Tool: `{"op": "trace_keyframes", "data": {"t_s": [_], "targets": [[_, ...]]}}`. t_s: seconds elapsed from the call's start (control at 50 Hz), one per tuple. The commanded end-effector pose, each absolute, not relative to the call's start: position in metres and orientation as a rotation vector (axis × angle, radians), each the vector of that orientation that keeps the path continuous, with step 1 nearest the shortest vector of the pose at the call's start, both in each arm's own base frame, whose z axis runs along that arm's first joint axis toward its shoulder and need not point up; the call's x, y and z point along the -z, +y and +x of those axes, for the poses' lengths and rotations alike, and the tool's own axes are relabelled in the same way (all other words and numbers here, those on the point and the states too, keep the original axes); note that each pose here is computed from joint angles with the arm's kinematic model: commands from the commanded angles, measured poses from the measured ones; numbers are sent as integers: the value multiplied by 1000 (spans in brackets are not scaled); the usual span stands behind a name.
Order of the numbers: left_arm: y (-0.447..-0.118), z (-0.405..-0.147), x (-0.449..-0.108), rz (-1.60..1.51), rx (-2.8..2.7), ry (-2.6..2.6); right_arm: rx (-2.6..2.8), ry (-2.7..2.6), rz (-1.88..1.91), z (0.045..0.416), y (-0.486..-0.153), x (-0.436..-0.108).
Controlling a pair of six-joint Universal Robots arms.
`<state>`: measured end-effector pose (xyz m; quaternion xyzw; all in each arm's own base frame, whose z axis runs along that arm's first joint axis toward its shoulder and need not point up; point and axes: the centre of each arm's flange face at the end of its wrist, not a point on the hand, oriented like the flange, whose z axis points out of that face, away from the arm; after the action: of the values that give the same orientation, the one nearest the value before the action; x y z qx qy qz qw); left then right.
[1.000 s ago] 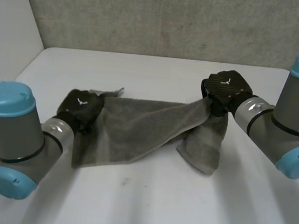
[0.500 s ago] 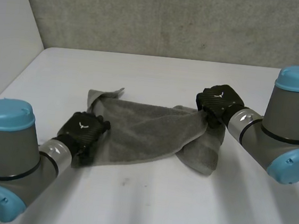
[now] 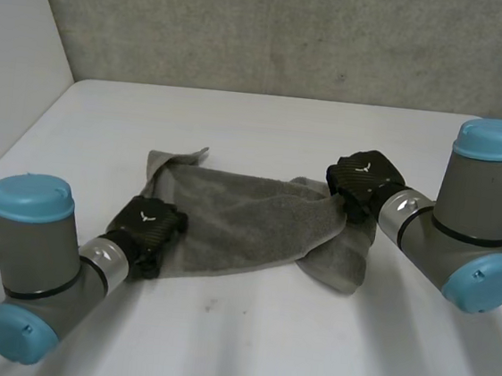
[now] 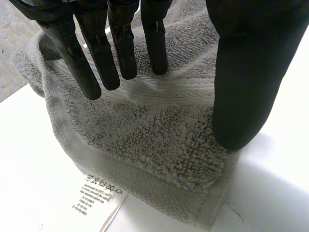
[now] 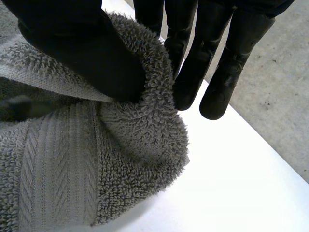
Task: Fold the towel.
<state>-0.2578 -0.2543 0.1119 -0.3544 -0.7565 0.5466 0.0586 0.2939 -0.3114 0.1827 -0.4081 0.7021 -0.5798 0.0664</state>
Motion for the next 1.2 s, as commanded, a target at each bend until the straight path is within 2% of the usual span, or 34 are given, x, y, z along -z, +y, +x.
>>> {"op": "trace_keyframes", "data": {"t_s": [0.02, 0.54, 0.68, 0.82, 0.94, 0.98, 1.06, 1.14, 1.2], "targets": [[-260, -260, -110, -1073, -1663, -2288, 1739, 2119, -1235, 295, -311, -180], [-284, -270, -116, -1059, -1736, -2241, 1735, 2124, -1243, 294, -312, -177], [-284, -270, -114, -1060, -1728, -2246, 1737, 2123, -1243, 294, -313, -177], [-279, -268, -130, -1048, -1763, -2223, 1750, 2120, -1238, 294, -314, -181], [-261, -262, -156, -1040, -1817, -2175, 1773, 2115, -1231, 290, -310, -203], [-254, -259, -168, -1035, -1845, -2156, 1735, 2133, -1265, 284, -300, -225], [-247, -257, -182, -1027, -1877, -2133, 1694, 2166, -1304, 276, -291, -246], [-236, -245, -220, -988, -1964, -2094, 1685, 2202, -1333, 260, -280, -277], [-233, -240, -232, -975, -1977, -2095, 1687, 2212, -1358, 253, -272, -291]]}}
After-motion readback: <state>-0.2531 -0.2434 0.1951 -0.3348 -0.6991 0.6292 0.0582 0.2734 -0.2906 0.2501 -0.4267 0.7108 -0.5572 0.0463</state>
